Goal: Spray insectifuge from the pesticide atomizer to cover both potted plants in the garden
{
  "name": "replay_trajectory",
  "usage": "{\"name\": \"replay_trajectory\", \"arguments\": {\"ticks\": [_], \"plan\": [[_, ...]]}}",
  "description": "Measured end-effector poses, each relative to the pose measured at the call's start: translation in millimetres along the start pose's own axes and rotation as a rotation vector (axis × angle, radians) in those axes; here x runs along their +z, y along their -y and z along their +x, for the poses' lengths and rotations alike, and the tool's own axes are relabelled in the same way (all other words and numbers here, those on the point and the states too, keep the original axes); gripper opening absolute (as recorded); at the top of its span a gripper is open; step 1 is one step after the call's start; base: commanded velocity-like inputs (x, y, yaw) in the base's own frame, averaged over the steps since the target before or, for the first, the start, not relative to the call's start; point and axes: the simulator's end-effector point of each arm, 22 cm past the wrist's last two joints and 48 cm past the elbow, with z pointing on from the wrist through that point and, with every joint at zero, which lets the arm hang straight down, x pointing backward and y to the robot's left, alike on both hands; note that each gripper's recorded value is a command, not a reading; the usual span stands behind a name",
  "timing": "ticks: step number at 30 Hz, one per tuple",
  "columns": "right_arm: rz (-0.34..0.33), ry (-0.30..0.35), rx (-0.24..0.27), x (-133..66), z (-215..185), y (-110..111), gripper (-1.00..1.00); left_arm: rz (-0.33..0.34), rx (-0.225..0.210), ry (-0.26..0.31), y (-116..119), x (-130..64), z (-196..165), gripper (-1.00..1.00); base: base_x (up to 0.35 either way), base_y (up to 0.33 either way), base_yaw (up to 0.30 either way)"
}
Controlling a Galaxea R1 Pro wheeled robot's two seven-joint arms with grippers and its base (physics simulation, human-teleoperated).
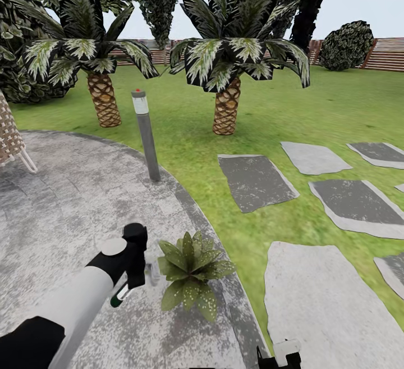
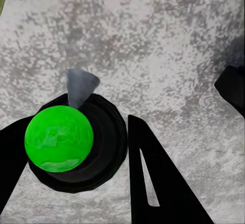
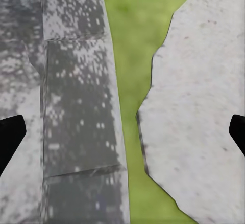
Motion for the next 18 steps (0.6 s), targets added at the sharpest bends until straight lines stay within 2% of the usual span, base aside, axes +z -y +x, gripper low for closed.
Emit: {"name": "replay_trajectory", "arguments": {"ticks": [2,6,8,9,11,14,16,18], "plan": [[0.0,0.0,0.0,0.1,0,0,1.0,-0.001,0.005,0.01,2,-1.6,-7,-1.0,0.0,0.0,0.0],[0.0,0.0,0.001,0.0,0,0,1.0,-0.007,-0.009,0.002,-3,1.2,2,-1.0,0.0,0.0,0.0],[0.0,0.0,0.0,0.0,0,0,1.0,-0.013,-0.049,0.034,-9,0.6,3,-1.0,0.0,0.0,0.0],[0.0,0.0,0.0,0.0,0,0,1.0,-0.02,-0.082,0.067,-15,-0.8,2,-1.0,0.0,0.0,0.0],[-0.001,0.0,0.0,0.0,0,0,1.0,-0.029,-0.114,0.088,-21,-0.5,3,-1.0,0.0,0.0,0.0],[0.0,0.0,0.0,0.0,0,0,1.0,-0.004,-0.124,0.062,-13,14.7,13,-1.0,0.0,0.0,0.0],[-0.001,0.0,0.0,0.0,0,0,1.0,-0.033,-0.13,0.04,-16,27.7,20,-1.0,0.0,0.0,0.0],[-0.002,0.0,0.0,0.0,0,0,1.0,-0.051,-0.132,0.04,-19,30.7,20,-1.0,0.0,0.0,0.0]]}}
